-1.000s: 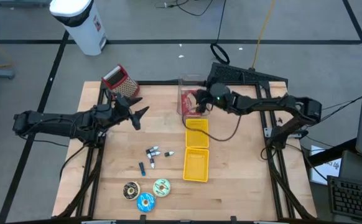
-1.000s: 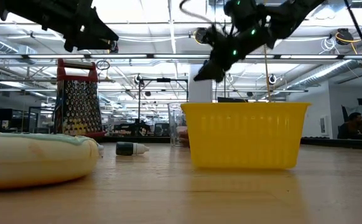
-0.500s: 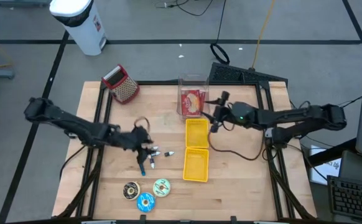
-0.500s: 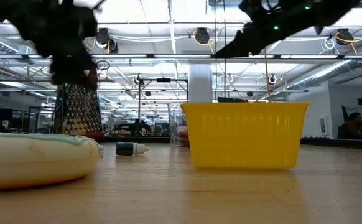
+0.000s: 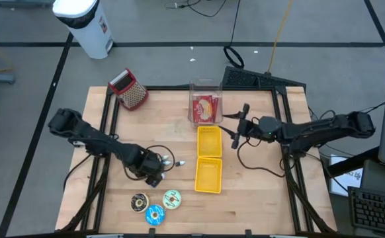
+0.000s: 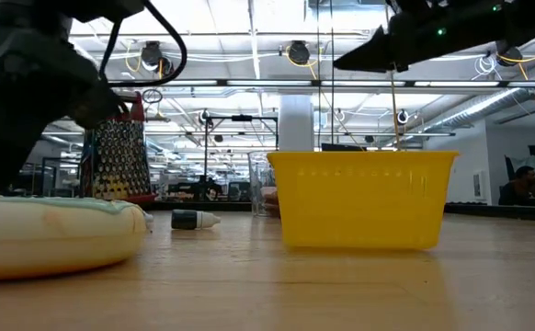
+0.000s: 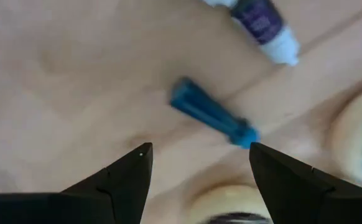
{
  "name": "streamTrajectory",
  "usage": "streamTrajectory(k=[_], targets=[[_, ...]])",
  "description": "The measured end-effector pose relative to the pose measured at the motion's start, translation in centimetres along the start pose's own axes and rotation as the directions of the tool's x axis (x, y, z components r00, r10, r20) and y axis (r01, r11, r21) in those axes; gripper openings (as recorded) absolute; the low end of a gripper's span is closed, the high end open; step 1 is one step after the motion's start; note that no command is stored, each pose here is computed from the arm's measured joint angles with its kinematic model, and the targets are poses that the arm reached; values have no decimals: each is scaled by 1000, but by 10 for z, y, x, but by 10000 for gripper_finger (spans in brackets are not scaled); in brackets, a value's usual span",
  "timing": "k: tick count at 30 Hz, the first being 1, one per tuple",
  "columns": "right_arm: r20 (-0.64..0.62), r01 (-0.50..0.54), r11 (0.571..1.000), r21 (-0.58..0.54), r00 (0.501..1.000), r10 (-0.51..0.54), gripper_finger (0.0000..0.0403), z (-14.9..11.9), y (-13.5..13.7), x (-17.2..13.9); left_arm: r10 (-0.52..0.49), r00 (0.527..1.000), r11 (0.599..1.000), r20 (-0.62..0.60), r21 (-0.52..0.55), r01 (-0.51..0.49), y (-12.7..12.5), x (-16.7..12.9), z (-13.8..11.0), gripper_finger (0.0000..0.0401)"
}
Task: Pick & Place Food Item
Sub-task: Put the blue food coloring bottle into the top yellow bin
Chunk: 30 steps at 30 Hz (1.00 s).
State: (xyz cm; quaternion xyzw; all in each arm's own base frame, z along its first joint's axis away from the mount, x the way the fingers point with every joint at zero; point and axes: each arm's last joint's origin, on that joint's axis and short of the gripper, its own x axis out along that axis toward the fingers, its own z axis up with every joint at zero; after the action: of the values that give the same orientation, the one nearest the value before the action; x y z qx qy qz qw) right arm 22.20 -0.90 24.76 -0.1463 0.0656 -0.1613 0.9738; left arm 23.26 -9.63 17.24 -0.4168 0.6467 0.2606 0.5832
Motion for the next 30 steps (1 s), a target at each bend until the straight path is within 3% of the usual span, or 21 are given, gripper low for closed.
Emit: streamTrajectory(k=[6, 10, 18, 23, 30], targets=[[25, -40, 999, -17, 999, 40, 203, 4, 9, -3, -3, 999, 974, 50, -224, 14, -3, 10, 12, 266], [28, -54, 998, -29, 998, 55, 203, 5, 12, -4, 51, 998, 951, -23, -304, -55, -4, 26, 15, 266], [35, -55, 998, -44, 998, 56, 201, 6, 12, -5, 83, 990, 951, -112, -288, -112, -5, 42, 18, 249], [38, -54, 998, -43, 998, 55, 201, 6, 12, -5, 72, 990, 959, -120, -266, -102, -5, 41, 20, 187], [37, -54, 998, -43, 998, 56, 201, 6, 12, -5, 62, 986, 994, -157, -84, -76, -3, 38, 25, 104]])
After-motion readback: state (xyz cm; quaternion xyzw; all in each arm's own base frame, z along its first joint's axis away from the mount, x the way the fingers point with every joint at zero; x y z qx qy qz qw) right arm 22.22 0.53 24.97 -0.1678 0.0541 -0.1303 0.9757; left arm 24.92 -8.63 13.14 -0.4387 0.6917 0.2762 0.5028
